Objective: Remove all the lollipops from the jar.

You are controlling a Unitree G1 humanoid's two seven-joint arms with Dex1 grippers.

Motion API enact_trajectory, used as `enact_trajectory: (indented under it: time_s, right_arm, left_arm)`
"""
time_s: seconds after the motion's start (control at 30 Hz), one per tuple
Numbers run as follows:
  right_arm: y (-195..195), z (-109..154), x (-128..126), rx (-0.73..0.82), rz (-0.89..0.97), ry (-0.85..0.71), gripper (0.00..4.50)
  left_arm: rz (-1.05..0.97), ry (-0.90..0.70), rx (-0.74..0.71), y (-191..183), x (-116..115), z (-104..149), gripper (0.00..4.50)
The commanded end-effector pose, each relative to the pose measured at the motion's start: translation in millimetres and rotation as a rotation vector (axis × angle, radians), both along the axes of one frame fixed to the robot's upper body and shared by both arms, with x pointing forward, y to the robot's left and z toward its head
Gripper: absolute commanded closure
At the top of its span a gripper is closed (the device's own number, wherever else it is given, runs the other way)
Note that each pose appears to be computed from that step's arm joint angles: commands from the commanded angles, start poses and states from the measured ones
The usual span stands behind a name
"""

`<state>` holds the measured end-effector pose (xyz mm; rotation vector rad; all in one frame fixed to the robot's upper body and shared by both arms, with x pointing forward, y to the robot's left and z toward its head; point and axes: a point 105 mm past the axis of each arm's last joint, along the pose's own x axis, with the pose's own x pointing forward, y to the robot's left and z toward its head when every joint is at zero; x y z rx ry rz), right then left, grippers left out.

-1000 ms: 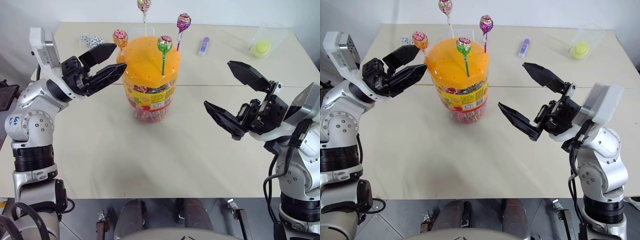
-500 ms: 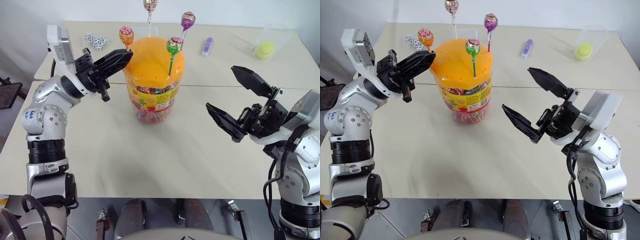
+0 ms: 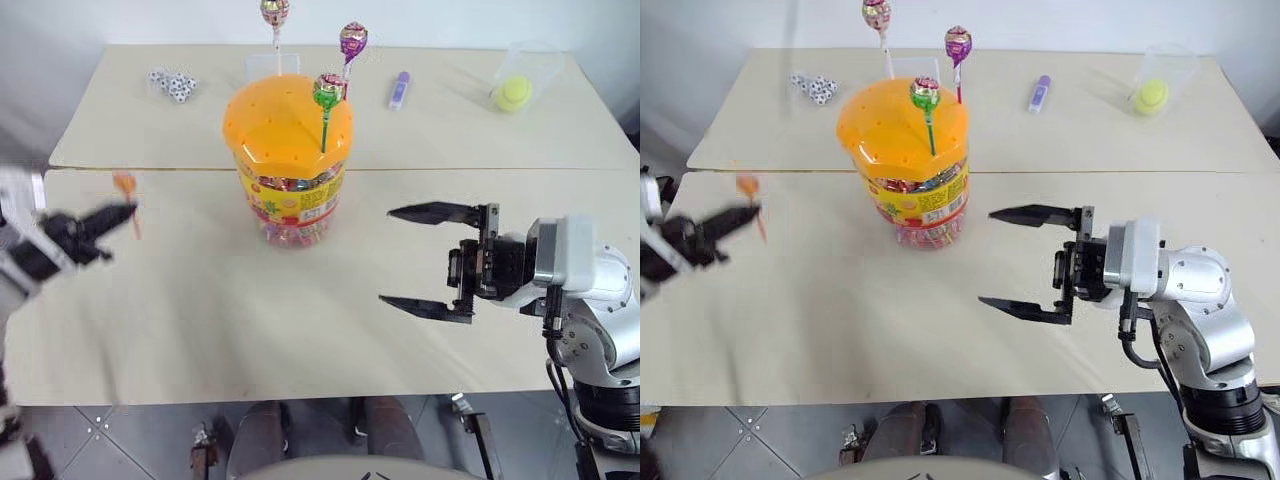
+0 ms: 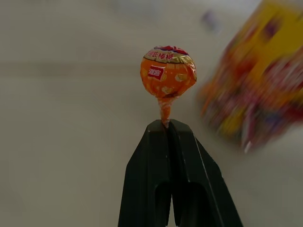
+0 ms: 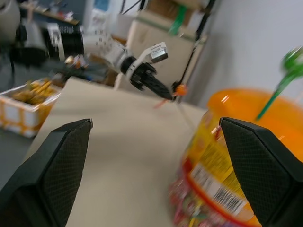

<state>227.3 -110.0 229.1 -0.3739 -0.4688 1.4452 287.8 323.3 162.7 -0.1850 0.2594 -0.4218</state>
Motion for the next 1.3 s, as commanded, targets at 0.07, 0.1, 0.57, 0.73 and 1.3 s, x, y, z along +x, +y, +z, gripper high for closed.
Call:
enact_trajectory:
  time_s: [0.07,0.1,0.57,0.73,1.3]
  right_arm:
    - [-7.9,-8.2,0.7,-0.061,0.015,0.0,0.0]
    - [-9.2,-8.8,2.1,-0.06,0.01,0.004,0.0]
    - [-21.7,38.3,3.4,0.28,-0.17,0.046,0.0]
    - [-31.7,61.3,2.8,0.393,-0.256,0.032,0.0]
    - [-43.3,82.7,7.6,0.583,-0.426,-0.056,0.0]
  left_arm:
    - [0.149,0.146,0.201,24.8,-31.9,-22.9,4.49]
    - [0.168,0.18,0.211,26.4,-38.5,-31.7,4.49]
    - [-0.126,-0.136,0.371,23.6,-31.1,44.8,1.75]
    - [-0.429,-0.397,0.247,-33.0,-11.7,102.2,1.75]
    - [-0.687,-0.626,-0.022,-197.0,94.4,172.8,1.75]
